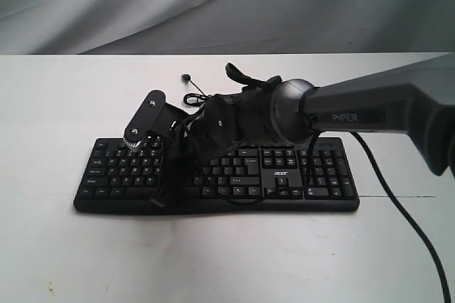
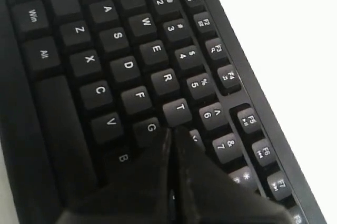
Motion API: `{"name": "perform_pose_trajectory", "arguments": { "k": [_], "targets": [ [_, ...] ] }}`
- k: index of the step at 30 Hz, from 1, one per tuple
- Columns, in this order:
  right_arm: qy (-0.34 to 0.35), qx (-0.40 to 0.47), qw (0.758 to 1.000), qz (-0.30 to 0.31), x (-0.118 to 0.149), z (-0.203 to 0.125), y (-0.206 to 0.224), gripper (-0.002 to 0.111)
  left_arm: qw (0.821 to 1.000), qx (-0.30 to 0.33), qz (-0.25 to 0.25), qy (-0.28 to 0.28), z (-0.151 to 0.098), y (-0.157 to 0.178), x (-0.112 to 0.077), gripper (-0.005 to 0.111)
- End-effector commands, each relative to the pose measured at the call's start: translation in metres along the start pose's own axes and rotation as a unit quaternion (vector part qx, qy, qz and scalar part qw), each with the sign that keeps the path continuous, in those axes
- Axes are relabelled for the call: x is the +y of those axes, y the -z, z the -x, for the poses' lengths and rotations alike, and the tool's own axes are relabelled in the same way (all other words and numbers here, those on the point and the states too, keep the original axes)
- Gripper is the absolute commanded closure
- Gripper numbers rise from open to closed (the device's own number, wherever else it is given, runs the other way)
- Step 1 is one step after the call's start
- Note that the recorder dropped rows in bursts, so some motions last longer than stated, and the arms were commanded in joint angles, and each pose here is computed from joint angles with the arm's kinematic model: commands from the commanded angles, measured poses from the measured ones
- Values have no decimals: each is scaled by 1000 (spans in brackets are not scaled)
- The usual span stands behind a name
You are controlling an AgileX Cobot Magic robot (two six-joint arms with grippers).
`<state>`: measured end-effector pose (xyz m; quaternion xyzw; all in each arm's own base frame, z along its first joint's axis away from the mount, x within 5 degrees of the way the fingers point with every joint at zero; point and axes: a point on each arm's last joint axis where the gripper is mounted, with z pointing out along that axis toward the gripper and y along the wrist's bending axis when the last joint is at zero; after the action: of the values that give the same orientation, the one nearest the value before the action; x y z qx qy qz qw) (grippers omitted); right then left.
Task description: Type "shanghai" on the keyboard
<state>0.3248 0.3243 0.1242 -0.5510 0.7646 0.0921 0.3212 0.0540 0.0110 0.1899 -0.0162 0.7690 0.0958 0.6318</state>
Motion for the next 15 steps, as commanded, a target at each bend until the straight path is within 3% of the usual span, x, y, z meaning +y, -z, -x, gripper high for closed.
{"name": "perform_pose_trajectory", "arguments": {
  "k": [1, 9, 15],
  "targets": [
    [-3, -6, 1000, -4, 0, 2, 1, 108, 1000, -5, -4, 2, 0, 0, -1, 107],
    [-10, 17, 1000, 14, 5, -9, -10, 108, 1000, -5, -4, 2, 0, 0, -1, 107],
    [-3, -4, 1000, 2, 0, 3, 3, 108, 1000, -5, -4, 2, 0, 0, -1, 107]
  ]
}}
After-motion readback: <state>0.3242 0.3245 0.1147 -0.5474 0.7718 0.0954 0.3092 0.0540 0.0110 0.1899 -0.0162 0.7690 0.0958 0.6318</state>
